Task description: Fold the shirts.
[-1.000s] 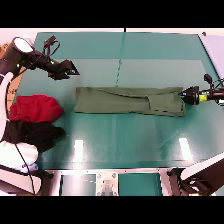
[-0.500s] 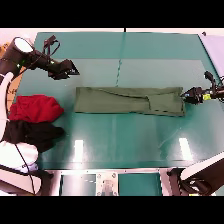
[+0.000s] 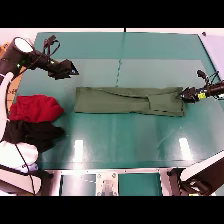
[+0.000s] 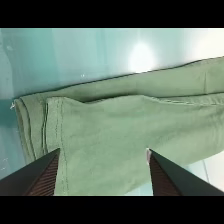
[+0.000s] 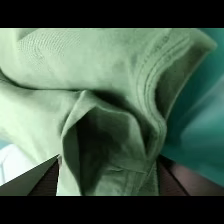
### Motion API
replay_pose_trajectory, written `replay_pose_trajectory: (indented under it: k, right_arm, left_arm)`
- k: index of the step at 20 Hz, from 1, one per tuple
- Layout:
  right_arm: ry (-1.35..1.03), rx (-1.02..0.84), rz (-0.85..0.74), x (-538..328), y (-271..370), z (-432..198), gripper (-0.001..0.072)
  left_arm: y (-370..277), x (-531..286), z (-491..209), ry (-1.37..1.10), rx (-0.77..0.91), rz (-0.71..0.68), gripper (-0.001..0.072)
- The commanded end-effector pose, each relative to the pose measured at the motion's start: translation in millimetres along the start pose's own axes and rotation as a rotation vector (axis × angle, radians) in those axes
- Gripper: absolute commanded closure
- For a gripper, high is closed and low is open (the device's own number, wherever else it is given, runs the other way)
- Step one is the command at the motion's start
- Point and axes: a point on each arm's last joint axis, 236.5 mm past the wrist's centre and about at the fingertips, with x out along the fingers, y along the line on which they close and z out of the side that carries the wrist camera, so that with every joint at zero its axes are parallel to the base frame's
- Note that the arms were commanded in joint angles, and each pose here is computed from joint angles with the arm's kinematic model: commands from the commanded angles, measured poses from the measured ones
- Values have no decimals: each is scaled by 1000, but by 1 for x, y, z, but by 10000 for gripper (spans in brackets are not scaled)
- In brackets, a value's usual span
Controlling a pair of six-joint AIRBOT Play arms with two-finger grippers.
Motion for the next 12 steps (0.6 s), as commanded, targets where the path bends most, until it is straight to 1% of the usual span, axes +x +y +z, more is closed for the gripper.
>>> replay_pose_trajectory:
  k: [1, 3, 8, 12]
  right_arm:
    - [-18, 57, -191, -1, -44, 5, 6]
    - [-13, 96, -230, -2, -55, 2, 11]
    - [118, 110, -147, 33, -39, -24, 15]
    - [136, 84, -120, 46, -18, -17, 24]
  left_arm:
    - [0, -1, -1, 4, 3, -1, 87]
    - [0, -1, -1, 3, 5, -1, 87]
    - [0, -1, 2, -6, 6, 0, 87]
    - [1, -1, 4, -18, 6, 2, 87]
